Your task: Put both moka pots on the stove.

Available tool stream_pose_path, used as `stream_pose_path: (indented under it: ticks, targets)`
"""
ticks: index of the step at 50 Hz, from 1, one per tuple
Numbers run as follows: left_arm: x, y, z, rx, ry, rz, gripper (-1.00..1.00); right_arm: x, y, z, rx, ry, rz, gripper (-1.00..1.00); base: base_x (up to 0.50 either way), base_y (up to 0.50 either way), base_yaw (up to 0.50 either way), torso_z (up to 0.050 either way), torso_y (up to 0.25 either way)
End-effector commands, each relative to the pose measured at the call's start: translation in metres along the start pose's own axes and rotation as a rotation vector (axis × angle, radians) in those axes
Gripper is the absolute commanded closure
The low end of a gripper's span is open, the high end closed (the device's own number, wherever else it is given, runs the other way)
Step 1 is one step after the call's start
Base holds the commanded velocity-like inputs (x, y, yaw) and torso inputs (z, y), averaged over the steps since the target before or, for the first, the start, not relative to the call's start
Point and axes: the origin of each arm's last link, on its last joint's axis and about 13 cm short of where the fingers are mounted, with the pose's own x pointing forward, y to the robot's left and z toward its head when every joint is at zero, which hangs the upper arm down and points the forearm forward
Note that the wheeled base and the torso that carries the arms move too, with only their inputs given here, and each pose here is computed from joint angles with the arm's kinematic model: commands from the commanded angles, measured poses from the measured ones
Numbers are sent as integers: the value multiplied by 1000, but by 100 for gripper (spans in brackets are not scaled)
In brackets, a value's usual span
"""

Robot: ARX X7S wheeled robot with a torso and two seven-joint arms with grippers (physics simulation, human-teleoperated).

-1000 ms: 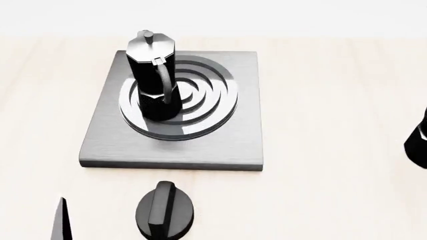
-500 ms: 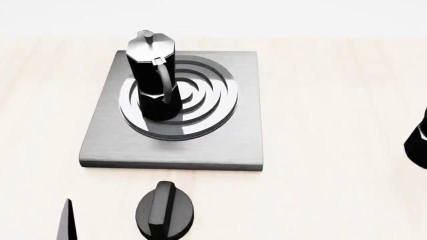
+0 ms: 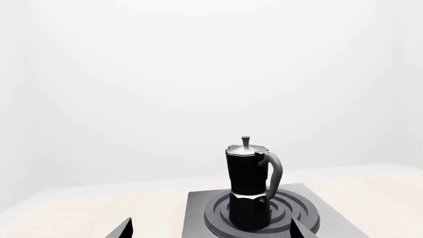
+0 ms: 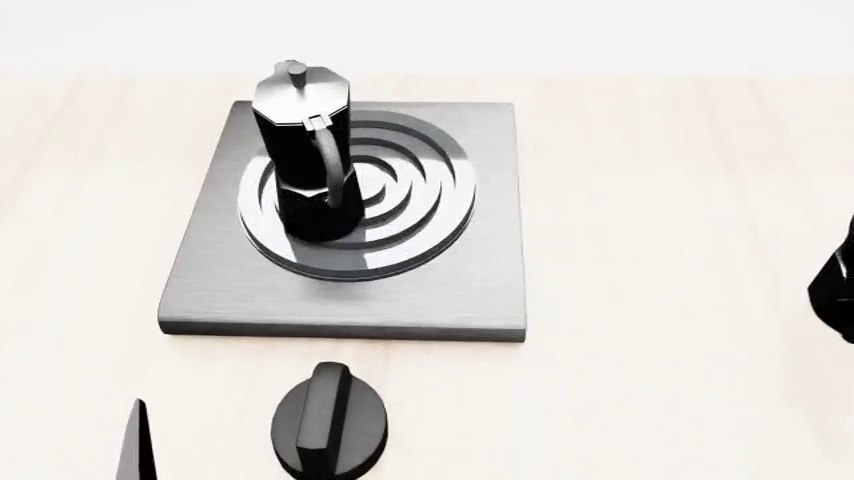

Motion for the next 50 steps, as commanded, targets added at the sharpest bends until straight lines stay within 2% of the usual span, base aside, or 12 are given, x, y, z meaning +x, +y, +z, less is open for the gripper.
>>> stream_pose_path:
  ticks: [1, 15, 16, 22, 32, 43, 50]
  targets:
    - [0, 0, 2, 3, 1, 1, -100, 9, 2, -17, 7, 44, -16, -100, 0, 0, 0, 0, 0]
    - [0, 0, -4, 4, 2, -3, -100, 7, -4, -26, 18, 60, -26, -100, 0, 0, 0, 0, 0]
    - [0, 0, -5, 3, 2, -2, -100, 7, -3, -25, 18, 55, -27, 100, 0, 0, 0, 0, 0]
    - [1, 3, -12, 4, 2, 0, -100, 5, -1, -19, 25, 32, -22, 100, 0, 0, 0, 0, 0]
    - [0, 1, -8, 6, 0, 1, -100, 5, 2, -16, -10, 15, -19, 100, 0, 0, 0, 0, 0]
    - [0, 2, -11, 6, 1, 1, -100, -1, 17, 20, -9, -182, 19, 100, 0, 0, 0, 0, 0]
    - [-1, -1, -1, 5, -1, 2, -100, -10, 29, 48, 13, -335, 43, 100, 0, 0, 0, 0, 2]
